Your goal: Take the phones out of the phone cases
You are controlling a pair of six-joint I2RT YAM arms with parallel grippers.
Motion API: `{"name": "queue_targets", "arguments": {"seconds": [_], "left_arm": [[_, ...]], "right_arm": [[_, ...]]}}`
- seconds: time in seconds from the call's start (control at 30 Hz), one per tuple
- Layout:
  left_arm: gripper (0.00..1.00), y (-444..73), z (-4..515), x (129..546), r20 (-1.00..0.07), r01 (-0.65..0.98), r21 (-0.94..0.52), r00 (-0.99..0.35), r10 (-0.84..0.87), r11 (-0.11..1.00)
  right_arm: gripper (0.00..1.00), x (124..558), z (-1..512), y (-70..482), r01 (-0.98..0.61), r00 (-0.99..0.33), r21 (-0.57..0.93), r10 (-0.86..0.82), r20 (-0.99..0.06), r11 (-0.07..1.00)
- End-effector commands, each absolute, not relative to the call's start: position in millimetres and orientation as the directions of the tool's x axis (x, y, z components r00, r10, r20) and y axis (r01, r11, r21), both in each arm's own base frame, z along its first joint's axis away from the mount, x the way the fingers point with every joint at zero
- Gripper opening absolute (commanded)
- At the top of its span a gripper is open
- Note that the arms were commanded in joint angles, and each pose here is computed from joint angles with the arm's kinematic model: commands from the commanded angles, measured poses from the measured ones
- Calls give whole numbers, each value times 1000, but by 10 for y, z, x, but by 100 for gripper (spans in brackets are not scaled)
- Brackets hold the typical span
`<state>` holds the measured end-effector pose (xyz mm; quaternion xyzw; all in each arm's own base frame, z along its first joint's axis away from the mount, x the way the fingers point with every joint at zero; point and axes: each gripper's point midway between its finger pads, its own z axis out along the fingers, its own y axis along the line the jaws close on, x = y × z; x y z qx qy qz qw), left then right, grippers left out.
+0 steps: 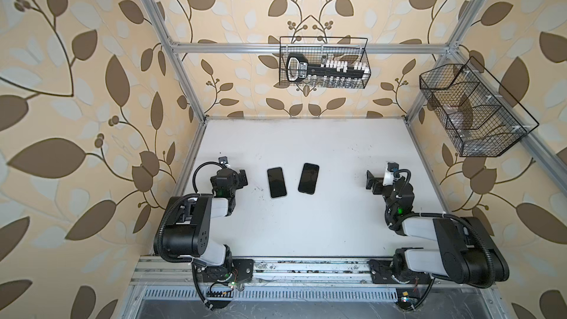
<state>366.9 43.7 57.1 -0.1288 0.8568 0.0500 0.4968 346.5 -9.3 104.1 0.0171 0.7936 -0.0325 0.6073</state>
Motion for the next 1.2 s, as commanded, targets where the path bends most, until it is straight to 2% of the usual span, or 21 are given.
{"name": "queue_targets", "arguments": {"seconds": [0.0,1.17], "left_arm": [[99,425,773,3811,-897,-262,-41,-415,-151,964],[99,414,787,3805,-900,-264,-32,-412,-143,964]], "right_arm": [[100,3539,1166,-78,55,-221,-43,-29,-975,998],[100,3549,1194,-91,49,-214,-29,-18,-977,998]]}}
